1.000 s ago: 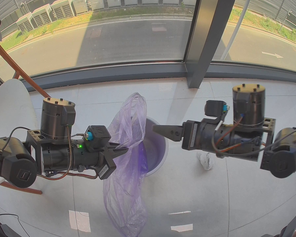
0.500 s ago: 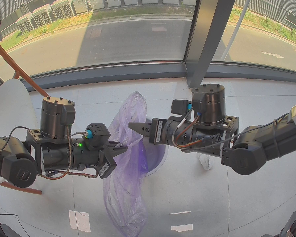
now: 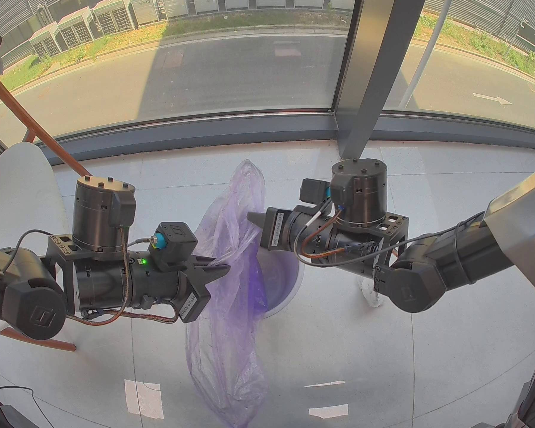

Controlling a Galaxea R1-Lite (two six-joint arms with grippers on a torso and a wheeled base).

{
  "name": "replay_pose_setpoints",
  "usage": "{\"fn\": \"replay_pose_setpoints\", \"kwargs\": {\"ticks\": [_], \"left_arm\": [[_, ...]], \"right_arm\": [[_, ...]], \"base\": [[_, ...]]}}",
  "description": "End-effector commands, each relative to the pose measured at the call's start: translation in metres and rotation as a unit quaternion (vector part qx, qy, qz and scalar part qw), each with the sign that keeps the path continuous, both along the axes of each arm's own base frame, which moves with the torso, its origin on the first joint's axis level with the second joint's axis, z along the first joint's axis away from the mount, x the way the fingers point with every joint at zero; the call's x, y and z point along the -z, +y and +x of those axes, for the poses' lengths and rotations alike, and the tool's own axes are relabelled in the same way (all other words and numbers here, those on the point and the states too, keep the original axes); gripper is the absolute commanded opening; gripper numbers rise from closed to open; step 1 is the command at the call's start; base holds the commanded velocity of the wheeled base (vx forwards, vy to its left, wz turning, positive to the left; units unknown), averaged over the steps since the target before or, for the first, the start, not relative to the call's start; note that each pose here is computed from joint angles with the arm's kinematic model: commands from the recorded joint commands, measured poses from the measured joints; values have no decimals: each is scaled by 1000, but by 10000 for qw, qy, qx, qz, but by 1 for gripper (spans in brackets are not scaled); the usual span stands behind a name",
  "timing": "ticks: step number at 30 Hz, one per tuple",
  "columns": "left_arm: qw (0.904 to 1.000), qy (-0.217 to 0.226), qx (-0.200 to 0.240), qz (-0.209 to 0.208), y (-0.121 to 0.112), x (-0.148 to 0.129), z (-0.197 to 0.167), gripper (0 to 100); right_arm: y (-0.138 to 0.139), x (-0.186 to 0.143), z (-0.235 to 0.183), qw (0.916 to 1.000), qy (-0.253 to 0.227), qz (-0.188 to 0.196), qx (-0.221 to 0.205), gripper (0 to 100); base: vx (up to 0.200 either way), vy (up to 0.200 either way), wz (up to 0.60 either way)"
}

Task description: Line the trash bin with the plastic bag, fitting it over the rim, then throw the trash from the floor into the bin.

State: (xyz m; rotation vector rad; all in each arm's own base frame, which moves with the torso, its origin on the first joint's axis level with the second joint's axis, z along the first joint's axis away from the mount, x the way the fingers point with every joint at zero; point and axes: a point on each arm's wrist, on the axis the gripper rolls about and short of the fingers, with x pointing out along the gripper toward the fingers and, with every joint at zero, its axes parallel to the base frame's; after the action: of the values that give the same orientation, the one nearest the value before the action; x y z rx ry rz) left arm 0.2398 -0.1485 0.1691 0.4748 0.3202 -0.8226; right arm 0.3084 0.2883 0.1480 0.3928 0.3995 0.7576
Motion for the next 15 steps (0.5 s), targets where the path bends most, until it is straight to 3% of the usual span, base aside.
{"fn": "replay_pose_setpoints", "kwargs": {"ticks": [1, 5, 6, 11, 15], "left_arm": [[9998, -50, -158, -133, -1, -5, 3, 0], [9995, -121, -225, -194, -5, -5, 8, 0], [9995, -106, -218, -188, -6, -4, 10, 100], [9989, -190, -214, -371, -17, -14, 19, 100], [9970, 53, -526, -561, -15, -12, 21, 100]], "right_arm": [[-16, -14, 9, 9996, -154, 96, 207, 0], [-32, -23, 12, 9990, -223, 124, 364, 0], [-35, -22, 13, 9989, -212, 113, 395, 0], [-44, -19, 15, 9985, -244, -19, 486, 0], [-50, -17, 15, 9979, -372, -118, 510, 0]], "base": [[0, 0, 0], [0, 0, 0], [0, 0, 0], [0, 0, 0], [0, 0, 0]]}}
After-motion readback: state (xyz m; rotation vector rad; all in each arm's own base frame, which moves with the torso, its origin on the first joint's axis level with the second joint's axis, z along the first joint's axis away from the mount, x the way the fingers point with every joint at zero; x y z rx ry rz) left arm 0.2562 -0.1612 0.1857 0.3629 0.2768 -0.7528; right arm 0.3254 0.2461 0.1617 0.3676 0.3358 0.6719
